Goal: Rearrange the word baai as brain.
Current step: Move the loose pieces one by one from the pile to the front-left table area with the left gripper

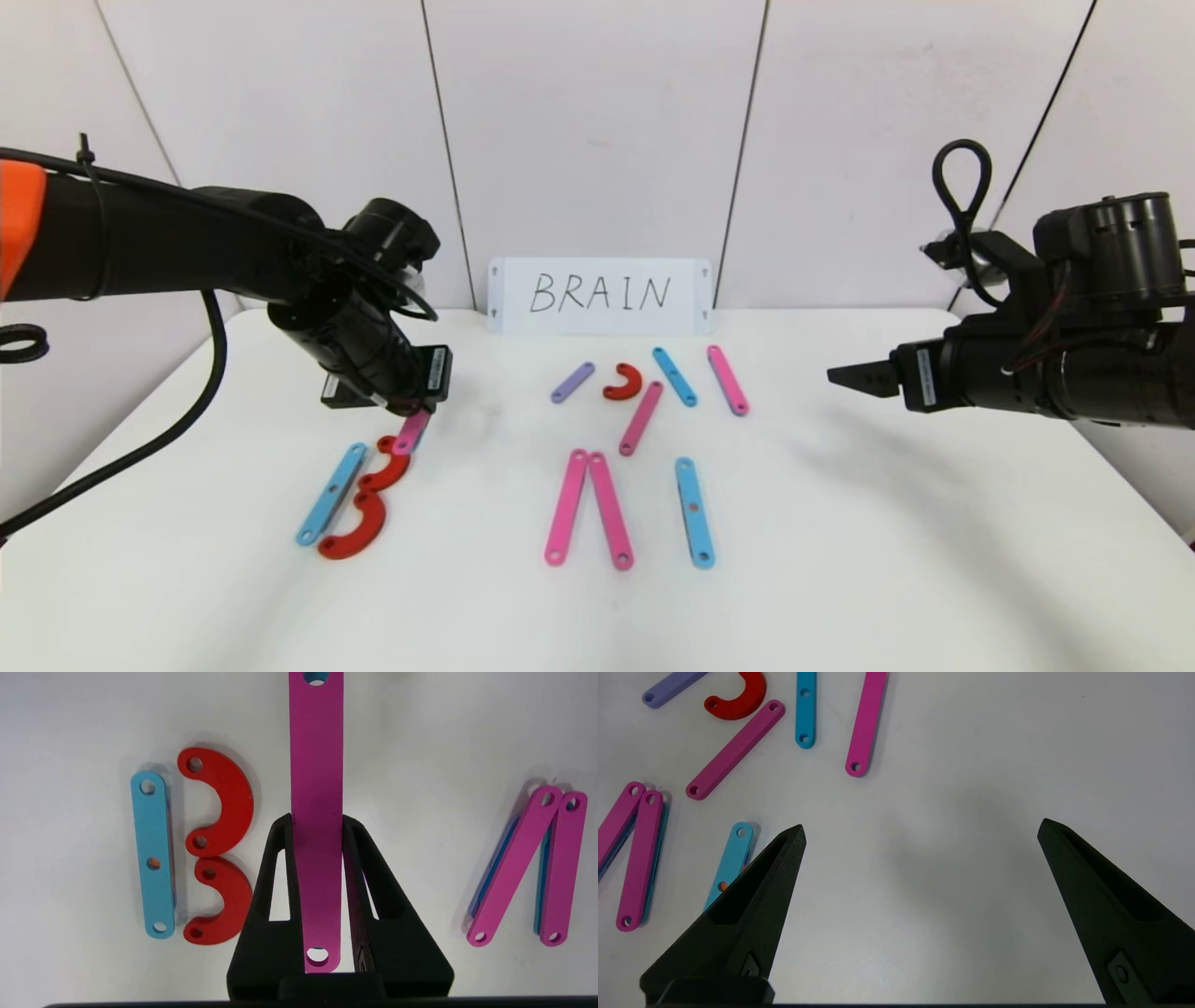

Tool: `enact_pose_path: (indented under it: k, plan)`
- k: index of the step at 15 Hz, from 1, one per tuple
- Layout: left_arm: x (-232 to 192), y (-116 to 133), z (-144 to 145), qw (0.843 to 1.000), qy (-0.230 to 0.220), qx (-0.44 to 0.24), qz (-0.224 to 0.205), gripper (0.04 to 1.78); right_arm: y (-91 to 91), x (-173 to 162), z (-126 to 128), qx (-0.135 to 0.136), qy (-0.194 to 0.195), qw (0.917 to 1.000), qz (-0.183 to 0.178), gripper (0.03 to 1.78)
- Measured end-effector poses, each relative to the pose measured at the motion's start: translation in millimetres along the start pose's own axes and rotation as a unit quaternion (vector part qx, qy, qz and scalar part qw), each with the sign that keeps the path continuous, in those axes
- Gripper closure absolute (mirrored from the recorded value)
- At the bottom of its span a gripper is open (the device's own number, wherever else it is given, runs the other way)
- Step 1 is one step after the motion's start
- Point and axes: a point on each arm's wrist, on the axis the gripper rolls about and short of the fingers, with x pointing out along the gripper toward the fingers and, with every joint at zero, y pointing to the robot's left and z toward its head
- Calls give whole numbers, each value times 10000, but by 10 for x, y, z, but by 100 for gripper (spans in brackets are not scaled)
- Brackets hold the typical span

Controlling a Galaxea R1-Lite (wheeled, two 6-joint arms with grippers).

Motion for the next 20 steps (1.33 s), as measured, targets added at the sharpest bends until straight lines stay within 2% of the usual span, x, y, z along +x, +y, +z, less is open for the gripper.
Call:
enact_pose_path:
  k: [8,20]
  plan:
    - [164,-78,-375,9998,171,56,64,152,1,7,-5,-3,15,10000,2,7]
    - [419,-146,-475,9991,377,170,128,152,-2,17,-12,-2,34,10000,-2,7]
